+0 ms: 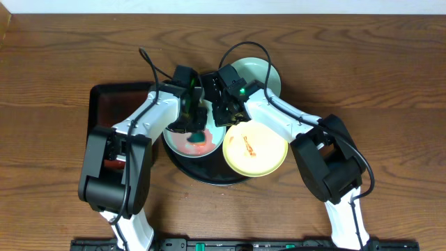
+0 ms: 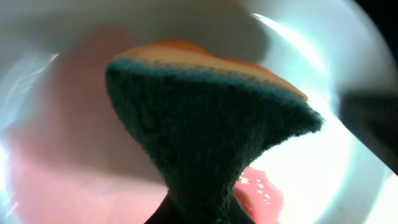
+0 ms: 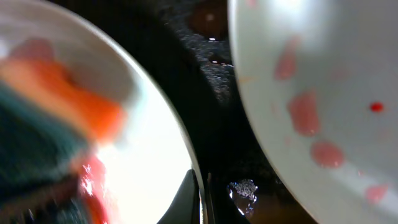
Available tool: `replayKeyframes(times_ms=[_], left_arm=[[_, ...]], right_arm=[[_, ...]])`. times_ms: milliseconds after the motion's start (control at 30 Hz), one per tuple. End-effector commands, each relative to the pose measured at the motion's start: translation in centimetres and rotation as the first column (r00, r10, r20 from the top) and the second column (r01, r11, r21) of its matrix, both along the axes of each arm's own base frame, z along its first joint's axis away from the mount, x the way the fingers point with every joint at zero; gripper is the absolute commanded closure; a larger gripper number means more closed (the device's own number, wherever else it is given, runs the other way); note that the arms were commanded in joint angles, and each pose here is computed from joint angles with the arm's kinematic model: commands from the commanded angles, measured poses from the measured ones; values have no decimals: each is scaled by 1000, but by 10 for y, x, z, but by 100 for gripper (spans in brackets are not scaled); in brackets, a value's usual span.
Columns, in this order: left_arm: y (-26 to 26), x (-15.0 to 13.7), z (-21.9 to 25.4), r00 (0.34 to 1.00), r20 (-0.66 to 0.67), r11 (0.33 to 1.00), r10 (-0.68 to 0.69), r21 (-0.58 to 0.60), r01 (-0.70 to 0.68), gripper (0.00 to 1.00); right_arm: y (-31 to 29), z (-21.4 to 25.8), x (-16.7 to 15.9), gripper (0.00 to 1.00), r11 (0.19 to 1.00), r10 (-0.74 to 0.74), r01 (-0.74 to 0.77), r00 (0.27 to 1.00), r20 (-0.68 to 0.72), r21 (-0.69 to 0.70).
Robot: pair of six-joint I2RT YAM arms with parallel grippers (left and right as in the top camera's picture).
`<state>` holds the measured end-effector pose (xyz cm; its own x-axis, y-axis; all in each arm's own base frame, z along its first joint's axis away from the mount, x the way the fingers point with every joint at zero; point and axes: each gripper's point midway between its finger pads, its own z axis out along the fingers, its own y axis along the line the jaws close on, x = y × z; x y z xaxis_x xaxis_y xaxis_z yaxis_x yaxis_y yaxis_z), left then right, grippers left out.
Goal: Clean dirty plates on tray and stack at the side
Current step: 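Scrub the left green plate with the sponge in the left gripper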
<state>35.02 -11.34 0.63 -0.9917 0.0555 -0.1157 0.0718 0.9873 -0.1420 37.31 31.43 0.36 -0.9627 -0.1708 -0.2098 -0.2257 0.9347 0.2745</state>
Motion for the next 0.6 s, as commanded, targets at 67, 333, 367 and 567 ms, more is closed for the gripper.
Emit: replayKeyframes(times_ms=[67, 333, 367, 567], left_arm=[[71, 12, 12, 968, 100, 903, 229, 349, -250, 93], [72, -5, 47, 971, -12, 898, 238, 384, -215, 93], [69, -6, 51, 972, -24, 905, 234, 371, -208, 93], [38, -6, 79, 979, -56, 963, 198, 197, -183, 93]], right_arm=[[-22, -34, -15, 99, 992, -14, 9, 999, -40, -129], [-22, -33, -14, 99, 991, -15, 10, 999, -34, -130], [-21, -33, -14, 99, 992, -10, 6, 999, -31, -128], [-15, -32, -16, 99, 993, 60, -63, 998, -32, -104]])
